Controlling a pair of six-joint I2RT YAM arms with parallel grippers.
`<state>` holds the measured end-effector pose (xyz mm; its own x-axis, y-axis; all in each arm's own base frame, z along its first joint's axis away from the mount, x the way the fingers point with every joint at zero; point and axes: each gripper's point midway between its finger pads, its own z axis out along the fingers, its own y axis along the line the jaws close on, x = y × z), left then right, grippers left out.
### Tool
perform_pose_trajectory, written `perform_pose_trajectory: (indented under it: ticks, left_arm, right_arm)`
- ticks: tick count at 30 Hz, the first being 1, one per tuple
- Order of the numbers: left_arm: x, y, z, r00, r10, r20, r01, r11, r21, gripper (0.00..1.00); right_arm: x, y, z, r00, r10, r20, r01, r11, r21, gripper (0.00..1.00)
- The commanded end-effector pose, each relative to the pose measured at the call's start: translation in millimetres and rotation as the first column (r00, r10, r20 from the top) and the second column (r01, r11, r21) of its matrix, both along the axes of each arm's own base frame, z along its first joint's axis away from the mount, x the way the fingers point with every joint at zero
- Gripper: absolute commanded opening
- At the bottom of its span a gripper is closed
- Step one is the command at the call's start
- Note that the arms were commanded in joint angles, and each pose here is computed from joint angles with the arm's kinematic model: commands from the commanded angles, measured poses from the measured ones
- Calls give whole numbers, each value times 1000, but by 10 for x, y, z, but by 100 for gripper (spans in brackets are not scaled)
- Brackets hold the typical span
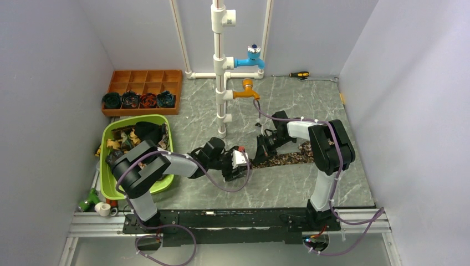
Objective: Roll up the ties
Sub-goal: Roll the tie at the center of the board.
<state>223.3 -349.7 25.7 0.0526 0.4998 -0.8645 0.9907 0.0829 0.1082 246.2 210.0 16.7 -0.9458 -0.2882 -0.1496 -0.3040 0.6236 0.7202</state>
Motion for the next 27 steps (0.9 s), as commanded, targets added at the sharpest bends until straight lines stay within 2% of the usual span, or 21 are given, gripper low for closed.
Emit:
perform_pose_trajectory:
  ticks: [1,10,14,20,22,24,27]
  left_arm:
    - [21,115,-38,996,83,-21,-83,997,-1,70]
    - [212,-218,418,996,89,-17,-91,986,-139,55]
    - [210,-406,654,998,54,-20,-56,979,-196,52]
    - [240,-588,484,997,31,-73,-43,984,-171,50]
    - [281,-553,433,995,61,-83,-74,985,-157,53]
    - [281,-445,464,994,76,-78,-88,983,-159,60]
    - [156,-231,470,996,69,-50,-76,987,-140,68]
  right_arm:
    - [14,-227,-314,998,32,52,-24,989,-148,0]
    - [-8,-230,-328,998,44,49,-36,989,-145,0]
    - [-9,-218,-322,998,45,51,-37,990,-138,0]
    - [-3,-174,-278,998,35,51,-30,994,-109,0]
    - [0,-184,-281,998,37,54,-30,993,-114,0]
    - [-8,-194,-283,998,41,51,-35,993,-116,0]
    - [-20,-192,-279,998,43,48,-38,993,-111,0]
